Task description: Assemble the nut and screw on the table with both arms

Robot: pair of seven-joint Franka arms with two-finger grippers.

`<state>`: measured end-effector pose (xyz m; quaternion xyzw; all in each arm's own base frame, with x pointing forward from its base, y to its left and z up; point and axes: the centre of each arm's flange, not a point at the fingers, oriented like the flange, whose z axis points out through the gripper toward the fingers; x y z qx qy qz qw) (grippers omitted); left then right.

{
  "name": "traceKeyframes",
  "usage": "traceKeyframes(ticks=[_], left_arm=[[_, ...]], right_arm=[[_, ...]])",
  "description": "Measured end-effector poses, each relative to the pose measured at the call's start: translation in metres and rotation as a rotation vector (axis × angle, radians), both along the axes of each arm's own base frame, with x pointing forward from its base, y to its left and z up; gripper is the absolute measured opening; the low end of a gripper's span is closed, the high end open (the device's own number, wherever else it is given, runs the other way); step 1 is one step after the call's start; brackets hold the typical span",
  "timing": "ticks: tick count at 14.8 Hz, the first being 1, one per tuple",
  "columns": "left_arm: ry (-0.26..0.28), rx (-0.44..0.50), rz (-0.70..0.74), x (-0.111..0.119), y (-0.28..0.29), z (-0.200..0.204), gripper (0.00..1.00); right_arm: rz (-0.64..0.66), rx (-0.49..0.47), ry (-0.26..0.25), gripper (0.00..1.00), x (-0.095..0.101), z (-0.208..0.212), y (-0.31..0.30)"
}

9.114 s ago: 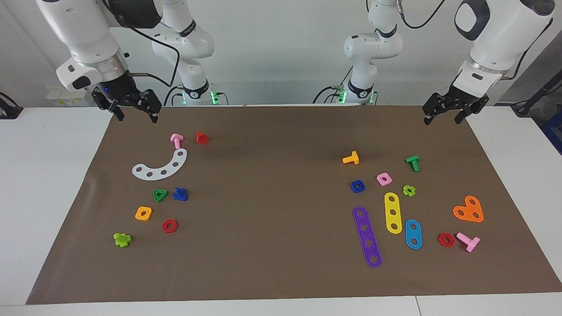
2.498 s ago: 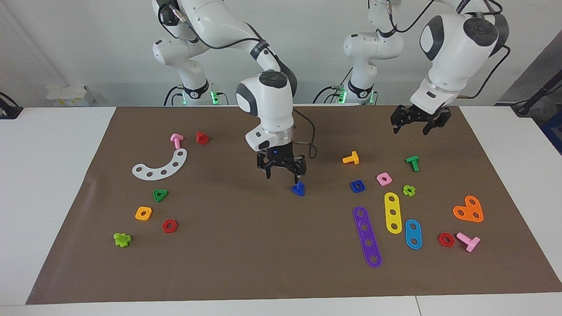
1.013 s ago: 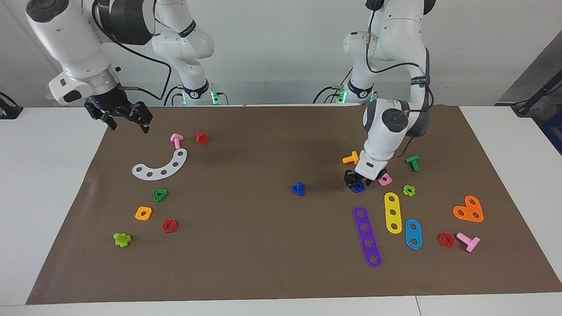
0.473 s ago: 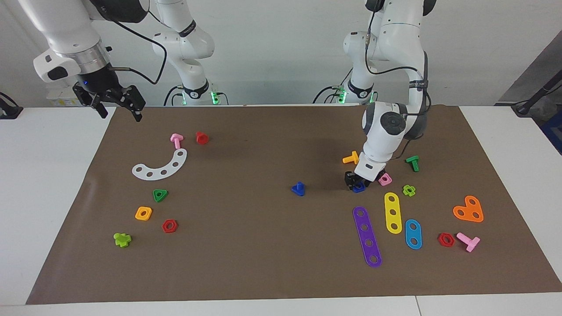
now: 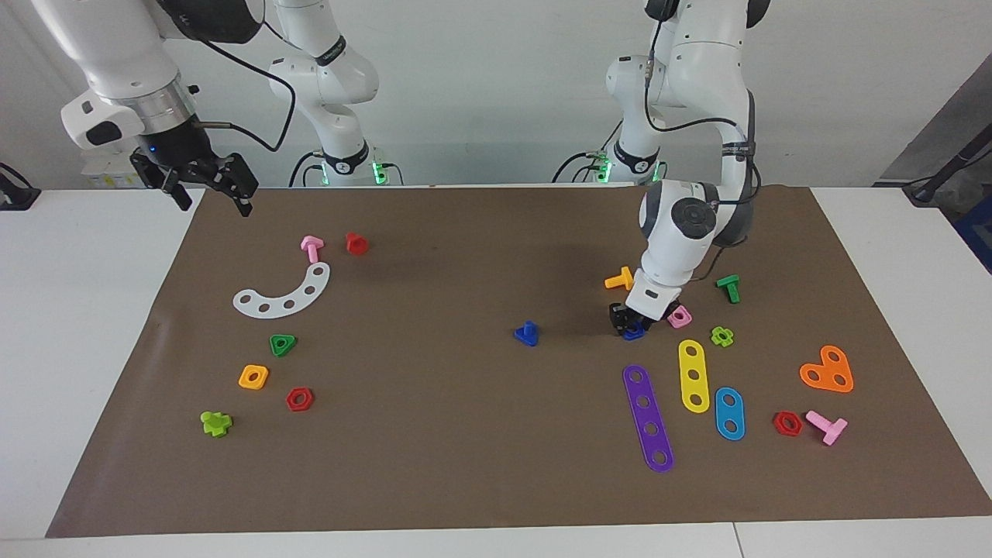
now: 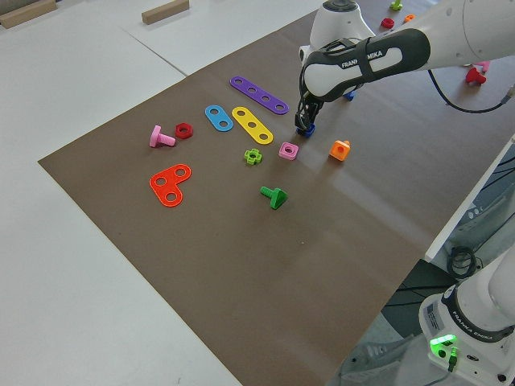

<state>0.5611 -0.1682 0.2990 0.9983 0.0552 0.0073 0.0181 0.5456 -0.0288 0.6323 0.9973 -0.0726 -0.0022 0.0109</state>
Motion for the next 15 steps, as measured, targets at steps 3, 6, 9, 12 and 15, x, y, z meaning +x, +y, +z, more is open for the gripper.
traceKeyframes(ticks=[3, 6, 9, 12, 15], left_arm=[[-0.001, 0.0, -0.002, 0.0, 0.0, 0.0, 0.46], [-0.014, -0.004, -0.003, 0.004, -0.001, 0.006, 0.46], [-0.01, -0.006, -0.019, 0.011, -0.013, 0.023, 0.46], [-0.002, -0.009, -0.001, 0.015, -0.047, 0.05, 0.46], [-0.009, -0.02, 0.022, 0.006, -0.096, 0.062, 0.46]], right_arm=[[0.0, 0.0, 0.01, 1.0, -0.001, -0.001, 0.0], [0.001, 0.0, 0.01, 1.0, -0.001, -0.001, 0.0], [-0.003, 0.001, 0.01, 1.0, -0.001, -0.001, -0.002], [-0.014, 0.002, 0.011, 1.0, -0.002, -0.001, -0.009], [-0.013, 0.002, 0.012, 1.0, -0.002, -0.002, -0.009]])
